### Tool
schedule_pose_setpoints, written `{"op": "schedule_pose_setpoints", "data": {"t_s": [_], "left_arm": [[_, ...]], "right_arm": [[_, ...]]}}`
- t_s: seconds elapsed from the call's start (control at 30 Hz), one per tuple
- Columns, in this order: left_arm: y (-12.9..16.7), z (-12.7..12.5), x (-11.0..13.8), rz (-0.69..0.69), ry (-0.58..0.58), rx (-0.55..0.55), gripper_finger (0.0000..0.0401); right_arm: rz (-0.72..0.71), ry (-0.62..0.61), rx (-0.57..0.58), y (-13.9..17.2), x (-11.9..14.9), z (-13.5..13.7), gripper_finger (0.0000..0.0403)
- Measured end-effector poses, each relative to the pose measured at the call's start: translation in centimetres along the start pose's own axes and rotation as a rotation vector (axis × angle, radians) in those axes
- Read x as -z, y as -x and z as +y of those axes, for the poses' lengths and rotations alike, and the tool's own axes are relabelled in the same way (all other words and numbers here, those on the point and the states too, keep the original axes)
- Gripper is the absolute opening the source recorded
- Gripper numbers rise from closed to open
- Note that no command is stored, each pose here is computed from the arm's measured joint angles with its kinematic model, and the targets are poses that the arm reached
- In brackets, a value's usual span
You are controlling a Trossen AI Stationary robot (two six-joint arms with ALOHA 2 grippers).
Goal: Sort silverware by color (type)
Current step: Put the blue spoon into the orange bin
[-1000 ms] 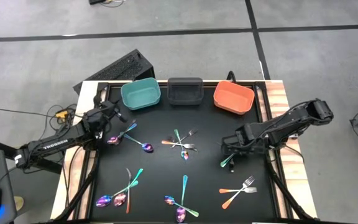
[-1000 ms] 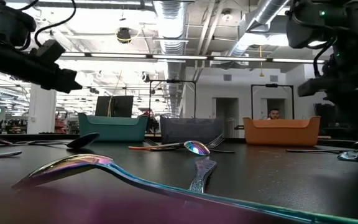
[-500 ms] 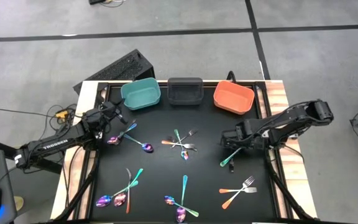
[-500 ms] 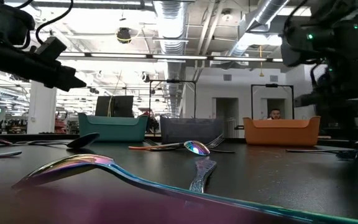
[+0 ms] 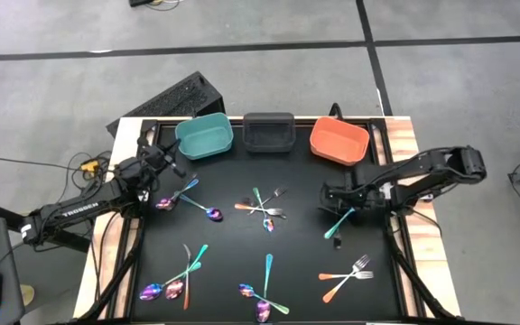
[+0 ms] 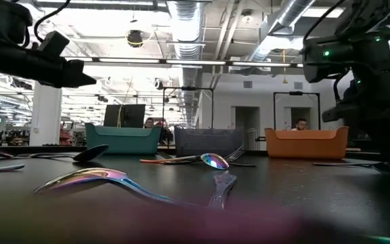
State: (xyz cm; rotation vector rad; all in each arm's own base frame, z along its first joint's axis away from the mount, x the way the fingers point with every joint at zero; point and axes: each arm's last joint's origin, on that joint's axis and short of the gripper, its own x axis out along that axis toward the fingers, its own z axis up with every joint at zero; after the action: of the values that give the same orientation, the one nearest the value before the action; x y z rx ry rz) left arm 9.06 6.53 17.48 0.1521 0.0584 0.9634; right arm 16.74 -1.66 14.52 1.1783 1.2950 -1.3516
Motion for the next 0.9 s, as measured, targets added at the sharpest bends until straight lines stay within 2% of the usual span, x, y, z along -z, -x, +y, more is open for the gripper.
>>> {"op": "schedule_pose_setpoints", "data": {"t_s": [0.1, 0.17, 0.3, 0.67, 0.8, 0.9], "left_arm": [[0.0, 0.0, 0.0, -0.003, 0.037, -0.001, 0.0], [0.0, 0.0, 0.0, -0.003, 0.05, 0.0, 0.0], [0.0, 0.0, 0.0, -0.002, 0.091, 0.002, 0.0], [0.0, 0.0, -0.3, -0.031, 0.059, -0.004, 0.0], [0.0, 0.0, -0.6, -0.055, 0.075, 0.011, 0.0], [0.0, -0.1, -0.8, -0.085, 0.085, 0.086, 0.0]], "right_arm": [[-0.007, 0.028, 0.017, -0.3, -0.9, -0.3, 0.0135], [-0.07, 0.042, 0.03, -0.5, -1.3, -0.4, 0.0134], [-0.107, 0.073, -0.005, -0.7, -1.3, -0.1, 0.0123], [-0.167, 0.072, -0.057, -0.5, 0.4, 0.6, 0.0014], [-0.183, 0.097, -0.136, 1.0, 0.7, 1.8, 0.0023], [-0.248, 0.15, -0.182, 2.3, 0.5, 2.7, 0.0031]]}}
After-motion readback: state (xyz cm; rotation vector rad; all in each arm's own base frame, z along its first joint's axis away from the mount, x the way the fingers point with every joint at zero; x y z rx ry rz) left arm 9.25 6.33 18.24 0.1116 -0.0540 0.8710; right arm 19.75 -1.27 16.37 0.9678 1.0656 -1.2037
